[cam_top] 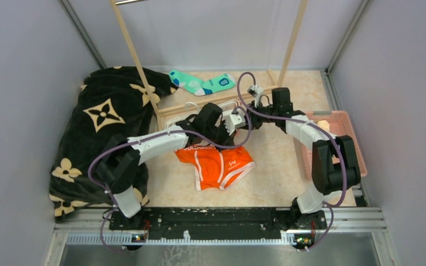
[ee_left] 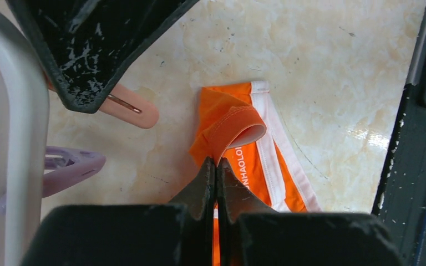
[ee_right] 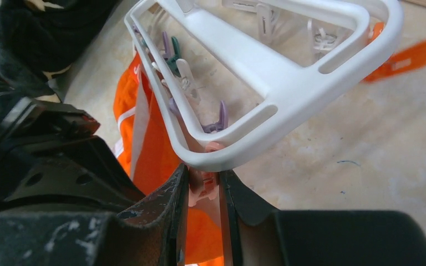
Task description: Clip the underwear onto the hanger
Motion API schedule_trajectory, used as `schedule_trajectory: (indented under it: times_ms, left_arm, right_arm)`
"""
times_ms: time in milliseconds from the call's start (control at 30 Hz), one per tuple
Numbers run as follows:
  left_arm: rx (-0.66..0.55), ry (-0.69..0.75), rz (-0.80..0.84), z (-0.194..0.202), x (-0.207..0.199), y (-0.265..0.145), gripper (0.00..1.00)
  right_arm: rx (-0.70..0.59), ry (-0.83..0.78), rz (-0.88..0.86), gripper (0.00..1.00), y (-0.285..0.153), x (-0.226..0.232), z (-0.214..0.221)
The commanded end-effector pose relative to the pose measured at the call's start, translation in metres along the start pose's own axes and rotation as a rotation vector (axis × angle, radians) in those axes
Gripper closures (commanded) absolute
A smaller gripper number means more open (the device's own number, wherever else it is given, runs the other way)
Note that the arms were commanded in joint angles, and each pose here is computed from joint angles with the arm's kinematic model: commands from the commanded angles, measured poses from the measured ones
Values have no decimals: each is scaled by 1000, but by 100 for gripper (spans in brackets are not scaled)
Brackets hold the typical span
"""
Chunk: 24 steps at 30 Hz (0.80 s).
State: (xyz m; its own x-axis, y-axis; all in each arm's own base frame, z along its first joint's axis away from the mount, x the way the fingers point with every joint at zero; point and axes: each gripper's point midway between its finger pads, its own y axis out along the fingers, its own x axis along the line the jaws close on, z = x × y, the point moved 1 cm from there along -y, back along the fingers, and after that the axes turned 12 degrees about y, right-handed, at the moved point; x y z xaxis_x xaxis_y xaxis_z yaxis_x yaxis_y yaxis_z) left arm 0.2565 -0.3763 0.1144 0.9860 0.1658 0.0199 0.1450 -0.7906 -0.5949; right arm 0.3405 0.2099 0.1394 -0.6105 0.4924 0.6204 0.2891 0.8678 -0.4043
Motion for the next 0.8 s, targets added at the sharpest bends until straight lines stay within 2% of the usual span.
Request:
schedule_trajectory:
  times_ms: [0, 267, 533, 767]
  left_arm:
    - [-15, -71, 64, -4, -8, -2, 100]
    - [12, -89, 68, 4, -8, -1, 100]
    - [-11, -109, 49, -4, 0, -4, 100]
    - [-17, -183, 20, -9, 8, -6, 100]
  right_arm:
    - [-96, -84, -16, 100, -11, 28, -26]
    - [-113, -39, -32, 100, -16, 39, -30]
    - [-108, -38, -29, 100, -22, 46, -19]
    - [-111, -48, -7, 100, -23, 48, -11]
